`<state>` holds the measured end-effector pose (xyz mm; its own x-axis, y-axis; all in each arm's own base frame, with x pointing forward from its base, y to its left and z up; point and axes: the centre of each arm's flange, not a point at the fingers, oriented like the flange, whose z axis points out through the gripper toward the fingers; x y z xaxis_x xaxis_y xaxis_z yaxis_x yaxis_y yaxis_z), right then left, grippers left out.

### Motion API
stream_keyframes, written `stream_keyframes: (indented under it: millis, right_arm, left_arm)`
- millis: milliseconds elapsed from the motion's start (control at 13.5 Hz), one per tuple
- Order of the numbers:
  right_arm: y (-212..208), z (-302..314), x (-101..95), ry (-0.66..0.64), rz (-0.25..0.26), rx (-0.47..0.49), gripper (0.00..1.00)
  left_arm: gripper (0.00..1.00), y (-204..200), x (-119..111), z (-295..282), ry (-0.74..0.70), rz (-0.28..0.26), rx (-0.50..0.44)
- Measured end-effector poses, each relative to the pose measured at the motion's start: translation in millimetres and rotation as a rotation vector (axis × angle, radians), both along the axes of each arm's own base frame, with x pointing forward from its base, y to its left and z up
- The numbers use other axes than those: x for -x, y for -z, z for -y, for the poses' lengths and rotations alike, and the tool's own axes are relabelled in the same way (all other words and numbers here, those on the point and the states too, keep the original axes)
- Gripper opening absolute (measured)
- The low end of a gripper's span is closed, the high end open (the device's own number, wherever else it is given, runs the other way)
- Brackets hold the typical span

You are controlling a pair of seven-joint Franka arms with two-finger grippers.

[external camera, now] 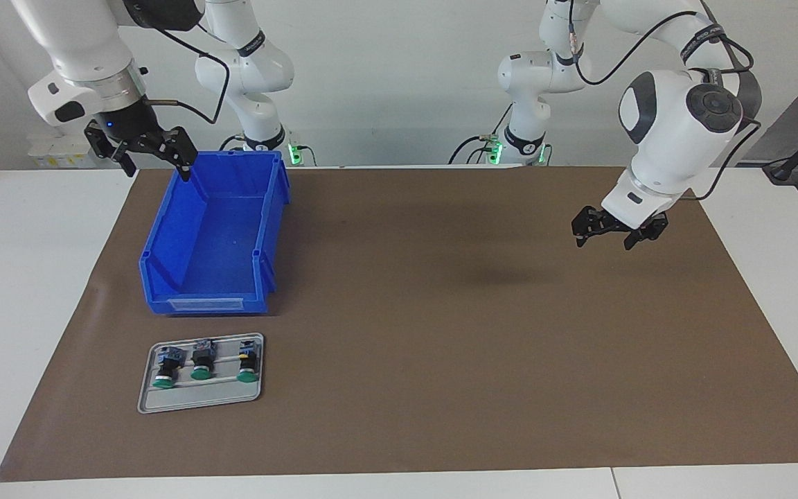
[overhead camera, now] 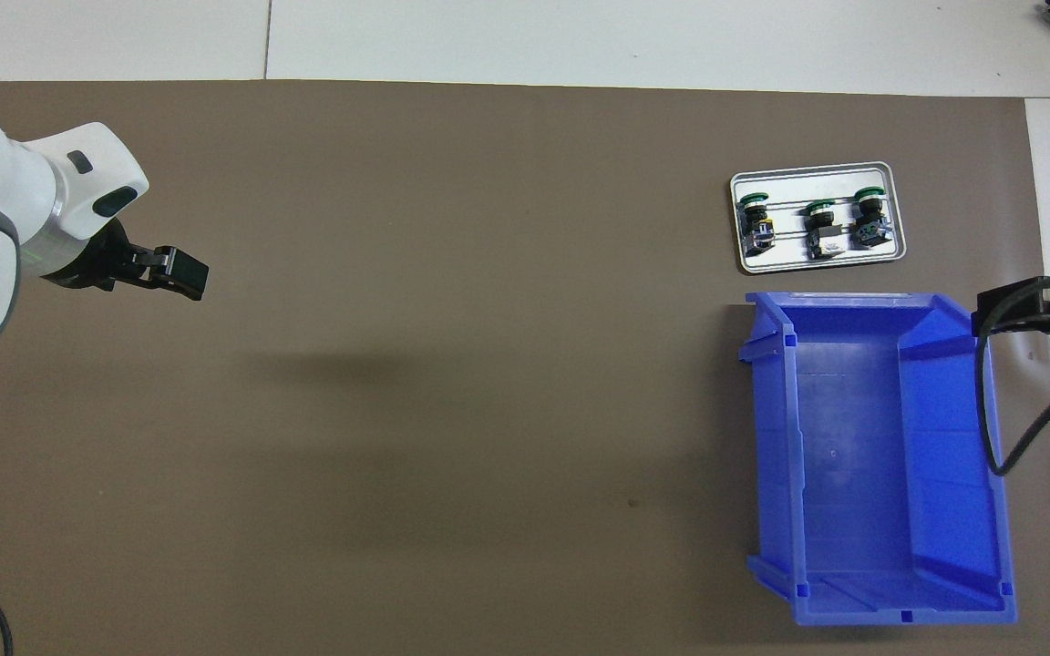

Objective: Place and press button with both arms

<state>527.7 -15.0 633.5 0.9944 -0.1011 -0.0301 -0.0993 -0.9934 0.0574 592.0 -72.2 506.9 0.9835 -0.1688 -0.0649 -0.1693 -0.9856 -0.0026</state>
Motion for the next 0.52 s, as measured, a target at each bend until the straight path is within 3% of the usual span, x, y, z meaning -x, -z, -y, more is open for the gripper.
stream_keyframes:
  millis: [370, 518]
  right_arm:
    - [1.6, -2.4, -3.8, -0.001, 0.021, -0.002, 1.0]
    - [8.4, -4.4, -12.7, -0.009, 0.082, -0.002, 1.0]
  left_arm:
    - [1.0, 0.0, 0.0, 0.0, 0.0, 0.0, 0.0]
    - [1.0, 0.0, 0.0, 0.0, 0.0, 0.0, 0.0]
